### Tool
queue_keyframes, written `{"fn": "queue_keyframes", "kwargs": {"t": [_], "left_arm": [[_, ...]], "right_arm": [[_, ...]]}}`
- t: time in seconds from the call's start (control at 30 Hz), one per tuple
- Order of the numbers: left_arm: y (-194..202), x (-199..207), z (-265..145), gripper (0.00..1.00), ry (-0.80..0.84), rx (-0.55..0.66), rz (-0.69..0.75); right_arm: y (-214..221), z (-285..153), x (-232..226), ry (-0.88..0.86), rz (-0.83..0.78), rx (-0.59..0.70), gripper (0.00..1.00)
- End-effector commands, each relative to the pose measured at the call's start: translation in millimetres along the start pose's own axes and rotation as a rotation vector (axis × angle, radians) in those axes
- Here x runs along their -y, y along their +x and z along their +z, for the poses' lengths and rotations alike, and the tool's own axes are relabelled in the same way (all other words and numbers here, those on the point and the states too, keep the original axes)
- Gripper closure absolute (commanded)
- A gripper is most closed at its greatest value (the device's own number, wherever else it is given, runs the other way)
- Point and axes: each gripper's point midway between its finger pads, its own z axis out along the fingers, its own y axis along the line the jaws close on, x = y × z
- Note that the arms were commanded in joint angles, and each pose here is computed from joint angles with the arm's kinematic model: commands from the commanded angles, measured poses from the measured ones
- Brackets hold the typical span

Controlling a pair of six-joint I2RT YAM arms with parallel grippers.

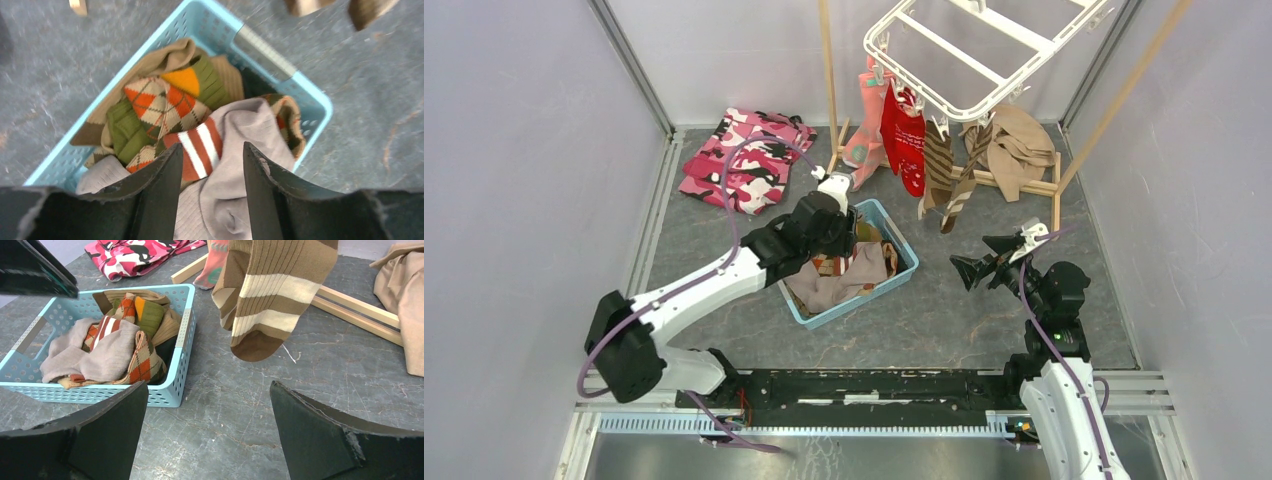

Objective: Clip the socks to the hanger
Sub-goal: Pick up the sock from the bin.

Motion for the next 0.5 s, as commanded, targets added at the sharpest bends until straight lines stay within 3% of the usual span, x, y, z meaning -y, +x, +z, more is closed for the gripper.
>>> {"fn": "queue_keyframes", "kwargs": {"t": [0.0, 0.13, 0.23, 0.33, 0.47], "left_arm": [[32.5, -9.6, 25.6, 0.45, -0.073, -0.075, -0.155], [47.8, -13.5, 46.0, 0.44, -0.153, -0.103, -0.296], [56.4, -25.8, 57.6, 0.47, -0.249, -0.121, -0.313], [59.8, -29.9, 65.2, 0.67, -0.282, -0.133, -0.299], [45.3, -27.9, 63.5, 0.86, -0.265, -0.104, -0.264]], "right_arm": [[-6.4, 0.8, -0.6, -0.004, -0.033, 0.03, 0.02], [-4.6, 1.1, -0.6, -0.005, -0.03, 0.027, 0.02], [-4.0, 0.5, -0.8, -0.005, -0.031, 0.027, 0.02], [-4.1, 0.0, -0.8, -0.004, -0.034, 0.028, 0.02], [-3.8, -0.2, -1.2, -0.005, -0.035, 0.027, 0.02]]}}
